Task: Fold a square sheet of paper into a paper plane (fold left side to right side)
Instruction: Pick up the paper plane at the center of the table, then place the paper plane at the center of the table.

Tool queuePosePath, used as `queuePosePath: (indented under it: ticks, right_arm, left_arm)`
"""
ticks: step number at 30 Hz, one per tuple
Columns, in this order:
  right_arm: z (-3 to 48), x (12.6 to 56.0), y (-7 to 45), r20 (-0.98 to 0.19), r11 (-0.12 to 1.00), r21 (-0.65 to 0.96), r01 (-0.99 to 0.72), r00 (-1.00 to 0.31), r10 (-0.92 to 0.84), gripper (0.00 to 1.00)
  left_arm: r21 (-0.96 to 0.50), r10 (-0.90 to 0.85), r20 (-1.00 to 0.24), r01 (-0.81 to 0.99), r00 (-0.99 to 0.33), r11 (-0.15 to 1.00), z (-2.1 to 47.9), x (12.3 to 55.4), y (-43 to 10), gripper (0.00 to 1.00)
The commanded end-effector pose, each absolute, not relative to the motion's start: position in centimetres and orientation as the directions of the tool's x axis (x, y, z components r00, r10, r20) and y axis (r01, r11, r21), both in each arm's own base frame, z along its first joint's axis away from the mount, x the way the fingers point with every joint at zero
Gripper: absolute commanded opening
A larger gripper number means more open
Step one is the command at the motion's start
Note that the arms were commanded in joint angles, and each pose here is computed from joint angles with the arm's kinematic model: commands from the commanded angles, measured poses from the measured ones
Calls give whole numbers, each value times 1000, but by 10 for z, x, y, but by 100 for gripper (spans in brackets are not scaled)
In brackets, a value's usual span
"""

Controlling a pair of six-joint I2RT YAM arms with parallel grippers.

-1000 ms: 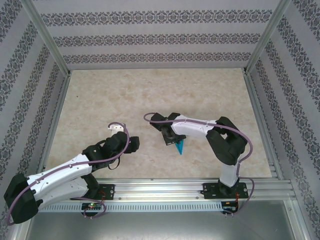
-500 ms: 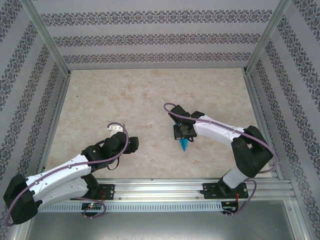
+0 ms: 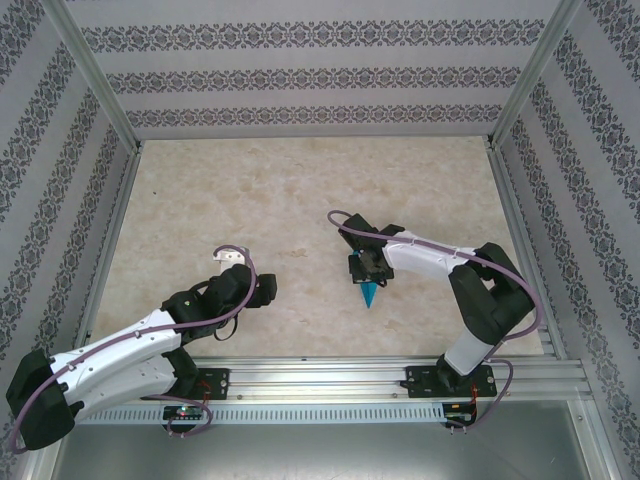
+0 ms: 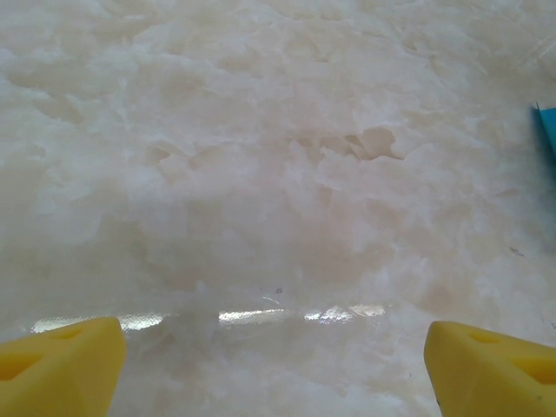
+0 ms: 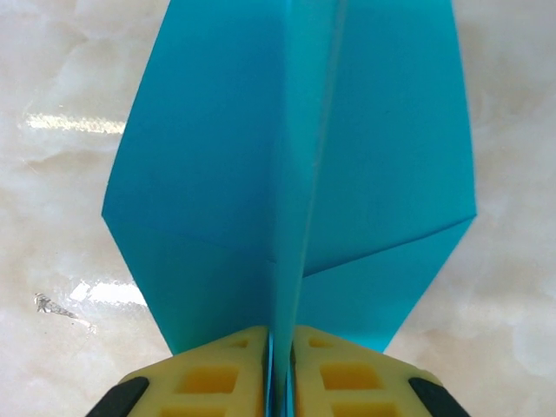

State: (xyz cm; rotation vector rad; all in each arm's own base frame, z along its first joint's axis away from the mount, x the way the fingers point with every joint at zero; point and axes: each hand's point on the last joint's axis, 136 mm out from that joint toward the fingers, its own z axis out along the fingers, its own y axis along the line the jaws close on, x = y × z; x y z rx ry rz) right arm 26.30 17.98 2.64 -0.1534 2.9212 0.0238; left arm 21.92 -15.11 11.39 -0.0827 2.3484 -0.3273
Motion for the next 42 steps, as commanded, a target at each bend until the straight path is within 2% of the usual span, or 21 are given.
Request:
queuePosePath:
  ticks: [1, 11, 15, 19, 25, 35, 42]
  right_arm:
    - [18, 261, 178, -196, 995, 1, -101, -976, -99, 16]
    - [0, 254, 185, -136, 994, 16, -106, -985, -102, 16]
    - [6, 260, 187, -144, 994, 16, -107, -984, -104, 10]
    - [26, 281, 192, -189, 993, 9, -116, -976, -112, 6]
    - [43, 329, 202, -229, 994, 22, -106, -968, -98, 6]
    - [37, 395, 207, -212, 998, -42, -54, -975, -62, 6]
    - [26, 409, 212, -183, 996, -66, -58, -981, -69, 9]
  left_arm:
    - [-270, -188, -686, 6, -703, 963, 121, 222, -146, 90]
    - [-282, -190, -692, 18, -696, 959, 132, 222, -148, 92]
    - [-276, -184, -701, 24, -689, 961, 139, 223, -146, 96]
    - [-278, -185, -706, 27, -684, 960, 146, 222, -145, 100]
    - [-295, -196, -712, 34, -675, 955, 155, 220, -143, 100]
    - [-286, -178, -721, 53, -670, 957, 160, 214, -138, 100]
    - [-277, -167, -719, 57, -675, 959, 160, 212, -136, 100]
